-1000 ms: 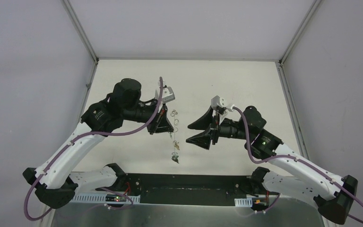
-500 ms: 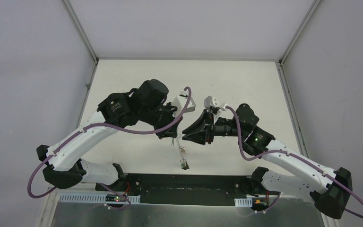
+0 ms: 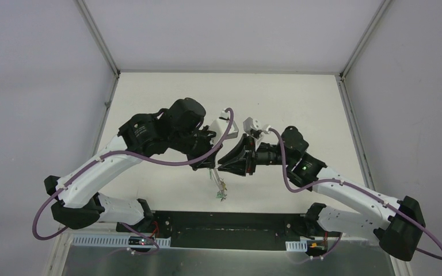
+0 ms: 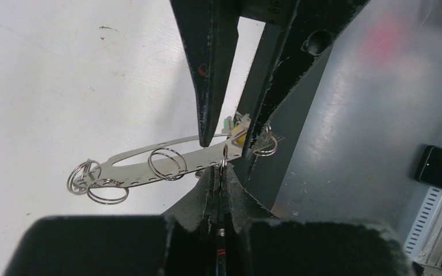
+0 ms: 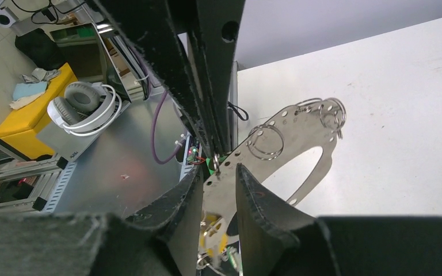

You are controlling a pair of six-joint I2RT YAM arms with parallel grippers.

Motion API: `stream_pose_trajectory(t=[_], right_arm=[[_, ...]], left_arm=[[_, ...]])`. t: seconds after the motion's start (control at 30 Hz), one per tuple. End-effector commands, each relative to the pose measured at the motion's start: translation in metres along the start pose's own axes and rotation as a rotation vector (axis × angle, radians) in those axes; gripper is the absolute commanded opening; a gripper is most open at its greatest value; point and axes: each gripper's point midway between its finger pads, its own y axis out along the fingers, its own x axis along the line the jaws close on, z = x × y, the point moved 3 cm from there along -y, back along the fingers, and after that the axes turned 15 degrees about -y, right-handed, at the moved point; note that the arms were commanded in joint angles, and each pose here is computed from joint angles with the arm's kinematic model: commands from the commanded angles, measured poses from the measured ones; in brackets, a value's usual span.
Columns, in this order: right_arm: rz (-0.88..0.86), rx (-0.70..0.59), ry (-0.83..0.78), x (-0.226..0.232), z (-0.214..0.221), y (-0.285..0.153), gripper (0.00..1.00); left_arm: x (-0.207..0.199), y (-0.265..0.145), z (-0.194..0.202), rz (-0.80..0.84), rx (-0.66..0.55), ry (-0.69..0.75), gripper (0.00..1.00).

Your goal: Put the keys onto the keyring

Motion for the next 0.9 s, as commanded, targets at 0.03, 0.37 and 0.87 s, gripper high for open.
stream_pose_trajectory(t=[0.03,0.37,0.87], right_arm=[[-0.029,-0.046,-0.015,0.002,-0.009,0.006,0.27],[-0.06,-0.053,-0.012,0.007,-0.01,0.007,0.0],[0.052,-0.096,-0.061,0.006,-0.01,-0.01,0.0]], left_arm=[[-0.013,-0.008,-0.011,0.054,-0.078,0.036,0.0],[-0.013,-0.006,-0.006,0.057,-0.082,0.029,0.0],[-0.019,-0.033,-0.02,0.08,-0.358,0.002,0.53]])
